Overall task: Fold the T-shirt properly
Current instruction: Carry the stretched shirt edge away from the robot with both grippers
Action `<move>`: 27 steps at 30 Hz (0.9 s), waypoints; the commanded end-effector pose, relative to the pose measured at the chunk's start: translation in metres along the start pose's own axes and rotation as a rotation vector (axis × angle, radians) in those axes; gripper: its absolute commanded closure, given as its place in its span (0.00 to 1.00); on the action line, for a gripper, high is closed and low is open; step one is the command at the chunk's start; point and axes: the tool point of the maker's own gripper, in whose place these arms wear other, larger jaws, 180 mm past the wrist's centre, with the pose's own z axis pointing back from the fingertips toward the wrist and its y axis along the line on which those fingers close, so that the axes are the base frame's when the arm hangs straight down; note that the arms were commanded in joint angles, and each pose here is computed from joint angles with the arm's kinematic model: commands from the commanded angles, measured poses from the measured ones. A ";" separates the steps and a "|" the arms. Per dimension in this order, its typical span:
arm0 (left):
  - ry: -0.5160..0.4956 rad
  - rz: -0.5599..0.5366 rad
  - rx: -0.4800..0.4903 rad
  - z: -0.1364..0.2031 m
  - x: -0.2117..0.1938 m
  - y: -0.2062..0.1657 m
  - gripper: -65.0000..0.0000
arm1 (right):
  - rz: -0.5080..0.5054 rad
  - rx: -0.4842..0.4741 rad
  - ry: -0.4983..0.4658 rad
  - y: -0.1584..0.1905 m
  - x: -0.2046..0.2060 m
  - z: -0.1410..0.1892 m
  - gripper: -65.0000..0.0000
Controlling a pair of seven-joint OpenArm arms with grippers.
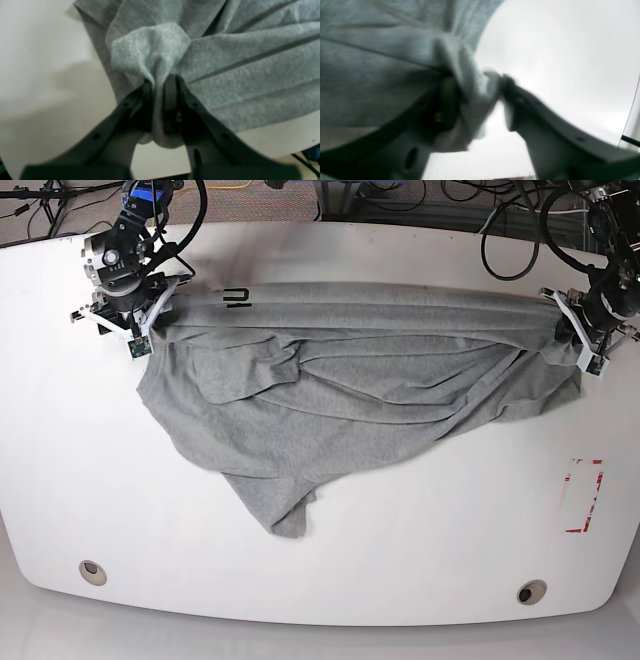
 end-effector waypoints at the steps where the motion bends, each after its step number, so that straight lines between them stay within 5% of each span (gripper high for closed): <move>1: -0.022 -0.026 0.038 0.008 0.010 0.011 0.99 | 0.002 -0.044 0.004 -0.013 0.003 0.004 0.42; 7: -0.020 -0.026 0.036 0.007 0.010 0.010 0.99 | -0.004 -0.052 -0.004 -0.016 0.012 0.003 0.19; 11: -0.020 -0.025 0.037 0.007 0.010 0.011 0.94 | -0.024 -0.048 -0.054 -0.018 0.029 0.002 0.18; 20: -0.044 -0.018 0.048 0.008 0.020 0.015 0.48 | -0.066 -0.054 -0.126 -0.031 0.068 0.000 0.18; 27: -0.019 -0.022 0.048 0.008 0.017 0.015 0.45 | -0.053 -0.068 -0.017 -0.037 0.047 0.003 0.18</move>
